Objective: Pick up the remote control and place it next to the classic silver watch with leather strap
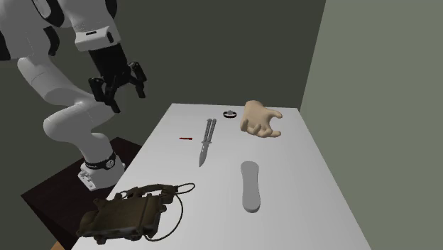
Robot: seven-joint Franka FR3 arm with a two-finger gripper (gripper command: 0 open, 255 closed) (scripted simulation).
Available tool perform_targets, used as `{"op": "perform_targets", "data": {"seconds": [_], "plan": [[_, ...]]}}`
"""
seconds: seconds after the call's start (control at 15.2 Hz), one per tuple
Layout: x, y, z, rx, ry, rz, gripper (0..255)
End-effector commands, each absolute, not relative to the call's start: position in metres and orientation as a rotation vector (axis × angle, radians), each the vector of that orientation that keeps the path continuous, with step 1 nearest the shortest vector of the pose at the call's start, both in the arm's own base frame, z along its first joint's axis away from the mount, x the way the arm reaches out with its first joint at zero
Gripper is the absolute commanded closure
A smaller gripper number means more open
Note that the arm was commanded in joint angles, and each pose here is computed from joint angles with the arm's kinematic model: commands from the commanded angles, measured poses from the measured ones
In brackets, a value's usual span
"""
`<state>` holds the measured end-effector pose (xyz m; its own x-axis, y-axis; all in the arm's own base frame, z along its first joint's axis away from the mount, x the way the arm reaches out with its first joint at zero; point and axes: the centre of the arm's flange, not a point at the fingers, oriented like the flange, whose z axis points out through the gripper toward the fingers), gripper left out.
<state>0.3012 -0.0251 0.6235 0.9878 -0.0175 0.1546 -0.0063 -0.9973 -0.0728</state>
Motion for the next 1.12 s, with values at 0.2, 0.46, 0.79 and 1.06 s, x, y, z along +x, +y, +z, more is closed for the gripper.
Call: {"op": "perform_targets", "data": {"seconds": [0.2,0.46,0.79,1.06], "plan": [[0.326,0.002,0.604,-3.061,0.163,-0.221,0],[0.362,0.034,0.578,-3.052,0.355,-0.196,0],[0.411,0.069,0.544,-3.024,0.594,-0.164,0],[0.453,0.090,0.517,-2.988,0.784,-0.137,0]]}}
